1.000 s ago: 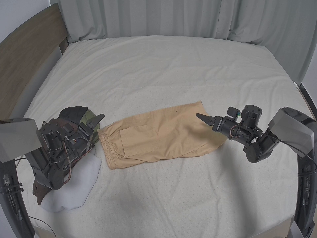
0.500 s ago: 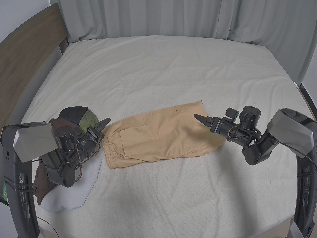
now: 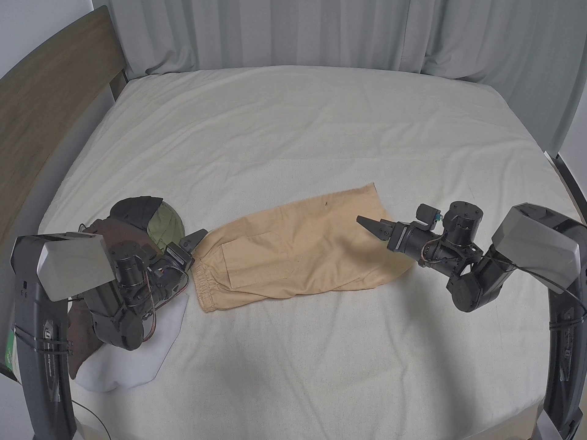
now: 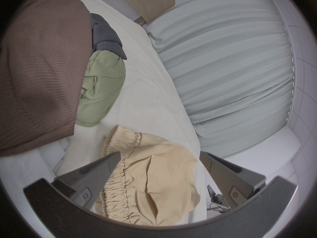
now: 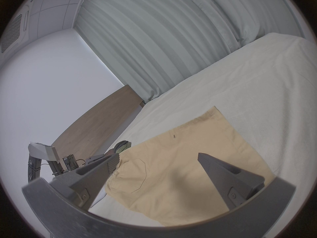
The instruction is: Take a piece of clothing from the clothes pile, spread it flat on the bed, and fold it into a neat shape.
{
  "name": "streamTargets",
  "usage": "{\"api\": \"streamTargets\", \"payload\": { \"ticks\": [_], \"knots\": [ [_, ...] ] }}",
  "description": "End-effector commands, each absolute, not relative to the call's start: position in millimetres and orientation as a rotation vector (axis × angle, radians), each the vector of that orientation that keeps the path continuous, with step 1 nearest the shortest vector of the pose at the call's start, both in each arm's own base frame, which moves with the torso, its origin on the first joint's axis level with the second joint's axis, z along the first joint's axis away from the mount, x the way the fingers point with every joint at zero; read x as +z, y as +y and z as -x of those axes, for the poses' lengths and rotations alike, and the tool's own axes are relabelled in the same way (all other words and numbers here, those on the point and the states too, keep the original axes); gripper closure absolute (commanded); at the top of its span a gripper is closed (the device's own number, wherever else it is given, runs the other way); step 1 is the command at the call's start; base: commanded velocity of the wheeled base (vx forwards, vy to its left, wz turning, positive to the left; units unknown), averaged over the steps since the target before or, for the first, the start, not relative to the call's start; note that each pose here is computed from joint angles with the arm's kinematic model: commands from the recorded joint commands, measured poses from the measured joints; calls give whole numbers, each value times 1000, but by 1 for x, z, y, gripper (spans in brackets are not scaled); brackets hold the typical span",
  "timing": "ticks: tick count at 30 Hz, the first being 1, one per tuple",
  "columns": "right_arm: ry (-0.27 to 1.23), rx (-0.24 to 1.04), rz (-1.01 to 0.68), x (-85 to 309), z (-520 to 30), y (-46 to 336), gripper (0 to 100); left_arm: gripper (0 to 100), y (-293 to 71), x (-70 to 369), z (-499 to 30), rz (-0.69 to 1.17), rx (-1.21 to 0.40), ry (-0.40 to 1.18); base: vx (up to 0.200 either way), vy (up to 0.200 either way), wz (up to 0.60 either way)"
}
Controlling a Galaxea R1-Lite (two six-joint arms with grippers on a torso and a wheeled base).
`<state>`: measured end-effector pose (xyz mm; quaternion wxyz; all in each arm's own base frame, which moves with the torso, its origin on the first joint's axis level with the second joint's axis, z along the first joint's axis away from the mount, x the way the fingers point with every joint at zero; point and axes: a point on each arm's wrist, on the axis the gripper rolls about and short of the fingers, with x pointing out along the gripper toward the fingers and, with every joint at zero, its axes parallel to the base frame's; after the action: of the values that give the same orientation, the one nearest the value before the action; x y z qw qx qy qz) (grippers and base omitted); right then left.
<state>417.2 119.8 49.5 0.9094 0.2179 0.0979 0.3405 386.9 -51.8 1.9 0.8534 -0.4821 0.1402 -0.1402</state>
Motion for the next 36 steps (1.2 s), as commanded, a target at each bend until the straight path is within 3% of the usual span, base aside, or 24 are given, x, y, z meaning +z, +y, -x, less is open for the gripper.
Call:
{"api": "streamTargets", "payload": {
  "ticks": [1,12,21,27,32,36],
  "knots": [
    [201,706,-447,50,-416,121,0,0,-51,3,-387,1012,-297,289,0,0,0],
    [253,740,-428,67,-375,128,0,0,-64,92,-352,971,-431,145,0,0,0],
    [307,684,-425,58,-359,125,0,0,-67,116,-328,818,-477,87,0,0,0],
    [367,654,-426,50,-346,122,0,0,-61,119,-308,513,-477,37,0,0,0],
    [391,629,-424,44,-341,125,0,0,-58,102,-291,149,-505,43,0,0,0],
    [395,614,-423,43,-340,128,0,0,-56,95,-284,66,-540,60,0,0,0]
  ]
}}
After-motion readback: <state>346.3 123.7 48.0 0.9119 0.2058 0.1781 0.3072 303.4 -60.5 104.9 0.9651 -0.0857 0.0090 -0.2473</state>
